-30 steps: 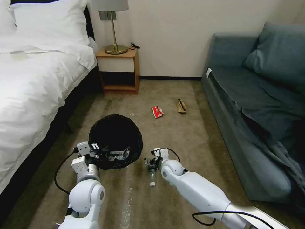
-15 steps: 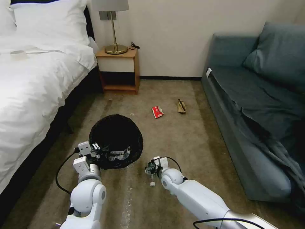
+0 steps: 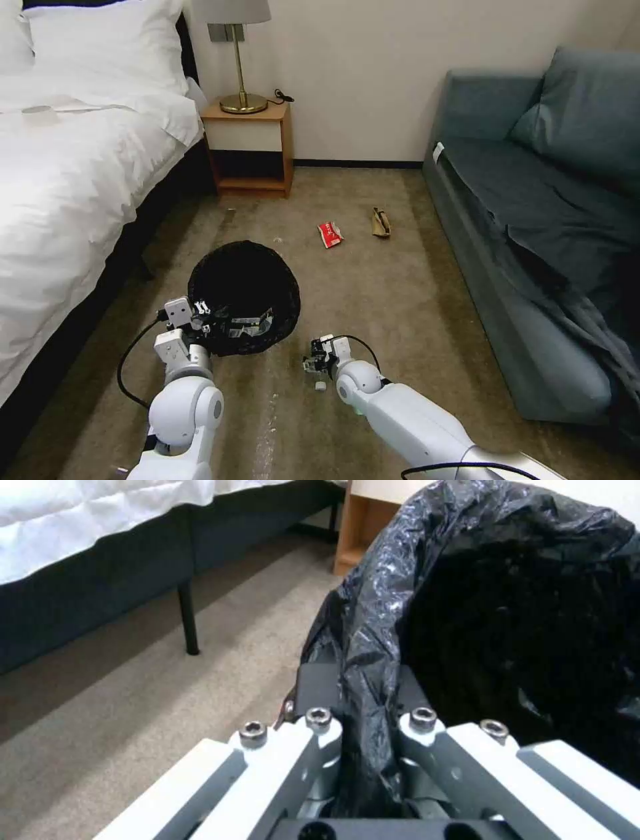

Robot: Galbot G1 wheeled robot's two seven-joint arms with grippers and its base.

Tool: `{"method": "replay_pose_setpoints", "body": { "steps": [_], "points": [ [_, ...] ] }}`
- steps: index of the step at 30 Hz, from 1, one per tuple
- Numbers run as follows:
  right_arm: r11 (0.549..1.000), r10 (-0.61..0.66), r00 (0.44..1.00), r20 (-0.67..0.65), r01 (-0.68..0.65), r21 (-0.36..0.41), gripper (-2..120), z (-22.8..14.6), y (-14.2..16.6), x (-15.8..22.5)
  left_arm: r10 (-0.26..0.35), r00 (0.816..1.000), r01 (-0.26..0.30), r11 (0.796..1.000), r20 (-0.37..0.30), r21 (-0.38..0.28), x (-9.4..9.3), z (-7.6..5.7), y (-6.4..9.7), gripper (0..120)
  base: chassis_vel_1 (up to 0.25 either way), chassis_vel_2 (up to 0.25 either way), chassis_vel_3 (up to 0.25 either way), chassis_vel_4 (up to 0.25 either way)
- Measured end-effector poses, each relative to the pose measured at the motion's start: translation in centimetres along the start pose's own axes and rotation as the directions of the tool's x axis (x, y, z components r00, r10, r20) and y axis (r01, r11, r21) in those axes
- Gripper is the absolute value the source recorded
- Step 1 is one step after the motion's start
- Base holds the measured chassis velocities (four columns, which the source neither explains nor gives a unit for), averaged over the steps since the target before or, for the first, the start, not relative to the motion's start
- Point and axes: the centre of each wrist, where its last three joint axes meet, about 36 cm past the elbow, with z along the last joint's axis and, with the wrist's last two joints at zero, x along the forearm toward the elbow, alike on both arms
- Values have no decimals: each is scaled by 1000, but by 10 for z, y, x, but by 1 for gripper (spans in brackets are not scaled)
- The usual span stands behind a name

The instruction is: Pick up the trash bin, then pick up the garbage on the floor and place it into the trash bin.

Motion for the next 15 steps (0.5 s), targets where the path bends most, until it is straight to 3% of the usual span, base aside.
{"method": "replay_pose_setpoints", "body": {
  "steps": [15],
  "points": [
    [1000, -13, 1000, 7, 13, 13, 98, 15, -5, -9, -7, 1000, 7, 1000, -3, 0, 1, 2, 0, 4, 0, 0, 0, 0]
  ]
}}
